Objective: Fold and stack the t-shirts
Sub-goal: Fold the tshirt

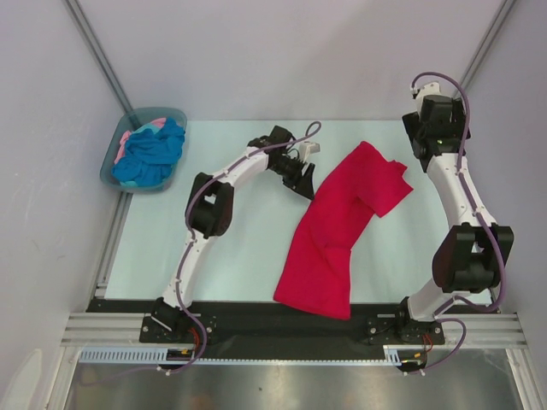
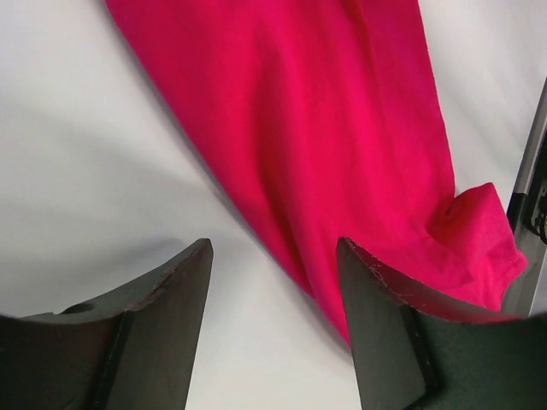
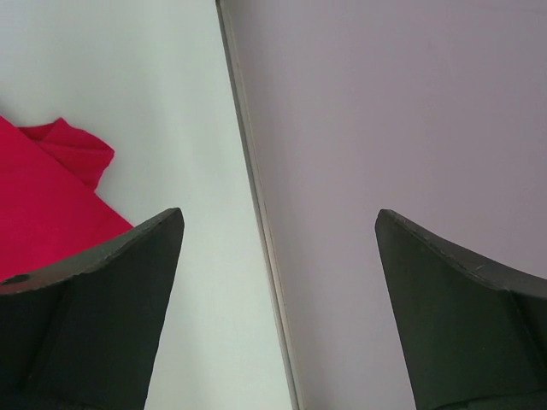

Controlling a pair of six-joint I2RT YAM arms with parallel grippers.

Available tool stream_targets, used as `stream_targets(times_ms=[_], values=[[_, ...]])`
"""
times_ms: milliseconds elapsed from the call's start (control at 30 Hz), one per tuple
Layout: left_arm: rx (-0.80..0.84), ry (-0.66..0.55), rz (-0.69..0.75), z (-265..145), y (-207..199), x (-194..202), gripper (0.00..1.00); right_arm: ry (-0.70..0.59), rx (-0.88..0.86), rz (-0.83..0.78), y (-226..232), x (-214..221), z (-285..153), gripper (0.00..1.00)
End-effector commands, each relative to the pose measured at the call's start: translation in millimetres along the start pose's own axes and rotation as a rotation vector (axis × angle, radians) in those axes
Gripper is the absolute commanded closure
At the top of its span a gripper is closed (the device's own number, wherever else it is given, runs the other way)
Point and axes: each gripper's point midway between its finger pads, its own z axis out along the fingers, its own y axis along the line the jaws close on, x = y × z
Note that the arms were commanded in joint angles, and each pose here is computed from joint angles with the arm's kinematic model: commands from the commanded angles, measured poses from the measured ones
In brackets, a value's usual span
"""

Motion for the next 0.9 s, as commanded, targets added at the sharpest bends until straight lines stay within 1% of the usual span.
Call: stream_targets(times_ms=[0, 100, 133, 267, 433, 667, 767, 867], values=[[0.057, -0.034, 0.020, 8, -11, -14, 0.34, -0.071, -0.009, 0.035, -8, -29, -17, 0.00], [0.064, -0.030, 0.025, 15, -12, -12, 0.34, -0.077, -0.020, 0.036, -7, -31, -17, 0.00], [0.062, -0.032, 0.024, 15, -11, -14, 0.34, -0.100, -0.047, 0.033, 3, -41, -23, 0.00], [0.063, -0.046, 0.012, 23, -9, -17, 0.34, -0.108, -0.084, 0.041, 10, -47, -27, 0.00], [0.071, -0.052, -0.005, 34, -9, -19, 0.34, -0.112, -0.102, 0.028, 17, -51, -29, 0.00], [0.079, -0.061, 0.018, 44, -13, -22, 0.34, -0.131, -0.125, 0.031, 23, -67, -34, 0.01], [0.073, -0.061, 0.009, 48, -11, -21, 0.37, -0.142, -0.140, 0.030, 26, -73, -38, 0.01], [0.059, -0.058, 0.008, 50, -10, -21, 0.43, -0.156, -0.153, 0.034, 30, -80, -41, 0.02]])
